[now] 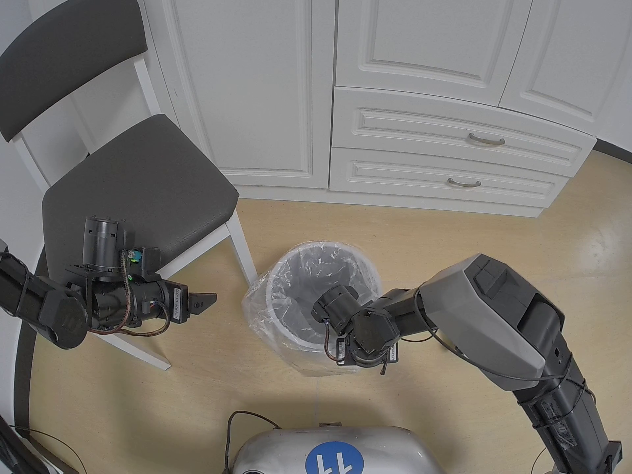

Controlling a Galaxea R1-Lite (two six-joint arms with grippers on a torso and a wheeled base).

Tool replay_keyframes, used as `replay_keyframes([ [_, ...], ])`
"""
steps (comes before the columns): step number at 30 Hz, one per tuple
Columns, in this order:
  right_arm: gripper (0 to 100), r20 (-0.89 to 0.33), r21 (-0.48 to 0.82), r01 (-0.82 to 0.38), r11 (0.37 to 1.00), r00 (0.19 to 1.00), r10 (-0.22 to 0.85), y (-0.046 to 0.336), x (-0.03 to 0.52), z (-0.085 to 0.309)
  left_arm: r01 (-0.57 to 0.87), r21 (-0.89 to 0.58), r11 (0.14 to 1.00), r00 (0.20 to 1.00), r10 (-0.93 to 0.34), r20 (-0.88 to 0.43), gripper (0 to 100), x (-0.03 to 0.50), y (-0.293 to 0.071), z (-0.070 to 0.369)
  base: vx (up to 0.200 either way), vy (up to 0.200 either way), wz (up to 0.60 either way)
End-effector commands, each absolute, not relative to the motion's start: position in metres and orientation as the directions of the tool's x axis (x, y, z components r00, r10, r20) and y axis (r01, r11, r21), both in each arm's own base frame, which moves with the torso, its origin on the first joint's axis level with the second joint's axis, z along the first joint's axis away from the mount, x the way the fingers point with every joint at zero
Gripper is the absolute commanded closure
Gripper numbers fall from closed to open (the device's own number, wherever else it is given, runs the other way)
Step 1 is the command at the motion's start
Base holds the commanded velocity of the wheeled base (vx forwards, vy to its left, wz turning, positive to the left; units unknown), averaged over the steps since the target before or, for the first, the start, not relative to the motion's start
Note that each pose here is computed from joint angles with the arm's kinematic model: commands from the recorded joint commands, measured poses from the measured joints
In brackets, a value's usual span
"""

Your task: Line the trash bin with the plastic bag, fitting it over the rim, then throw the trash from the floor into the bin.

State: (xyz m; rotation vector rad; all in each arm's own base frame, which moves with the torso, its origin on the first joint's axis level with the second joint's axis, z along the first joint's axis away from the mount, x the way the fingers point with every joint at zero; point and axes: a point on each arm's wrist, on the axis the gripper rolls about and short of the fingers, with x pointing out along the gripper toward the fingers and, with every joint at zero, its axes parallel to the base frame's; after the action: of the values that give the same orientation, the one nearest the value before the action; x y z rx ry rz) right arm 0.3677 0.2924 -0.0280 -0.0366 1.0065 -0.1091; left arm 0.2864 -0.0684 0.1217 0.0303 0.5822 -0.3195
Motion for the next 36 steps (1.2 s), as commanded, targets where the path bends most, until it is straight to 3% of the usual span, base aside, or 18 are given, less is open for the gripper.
replay_keyframes([
  [1, 0, -0.847, -0.094, 0.073, 0.993, 0.519, -0.118, 0.293, 0.367, -0.038, 0.305, -0.063, 0.95, 0.784, -0.288, -0.55, 0, 0.287, -0.069, 0.12, 0.0, 0.0, 0.0],
  [15, 0, -0.844, -0.088, 0.03, 0.996, 0.528, -0.091, 0.283, 0.328, 0.019, 0.306, -0.062, 0.95, 0.79, -0.289, -0.54, 0, 0.285, -0.068, 0.124, 0.0, 0.0, 0.0],
  [22, 0, -0.823, -0.098, -0.079, 0.992, 0.567, -0.036, 0.278, 0.298, 0.065, 0.306, -0.061, 0.95, 0.793, -0.29, -0.536, 0, 0.284, -0.068, 0.125, 0.0, 0.0, 0.0],
  [28, 0, -0.776, -0.041, -0.084, 0.996, 0.631, 0.021, 0.29, 0.306, 0.08, 0.306, -0.062, 0.95, 0.795, -0.291, -0.532, 0, 0.283, -0.068, 0.126, 0.0, 0.0, 0.0],
  [36, 0, -0.691, -0.008, -0.117, 0.993, 0.719, 0.079, 0.312, 0.346, 0.07, 0.303, -0.062, 0.951, 0.797, -0.288, -0.531, 0, 0.283, -0.067, 0.127, 0.0, 0.0, 0.0],
])
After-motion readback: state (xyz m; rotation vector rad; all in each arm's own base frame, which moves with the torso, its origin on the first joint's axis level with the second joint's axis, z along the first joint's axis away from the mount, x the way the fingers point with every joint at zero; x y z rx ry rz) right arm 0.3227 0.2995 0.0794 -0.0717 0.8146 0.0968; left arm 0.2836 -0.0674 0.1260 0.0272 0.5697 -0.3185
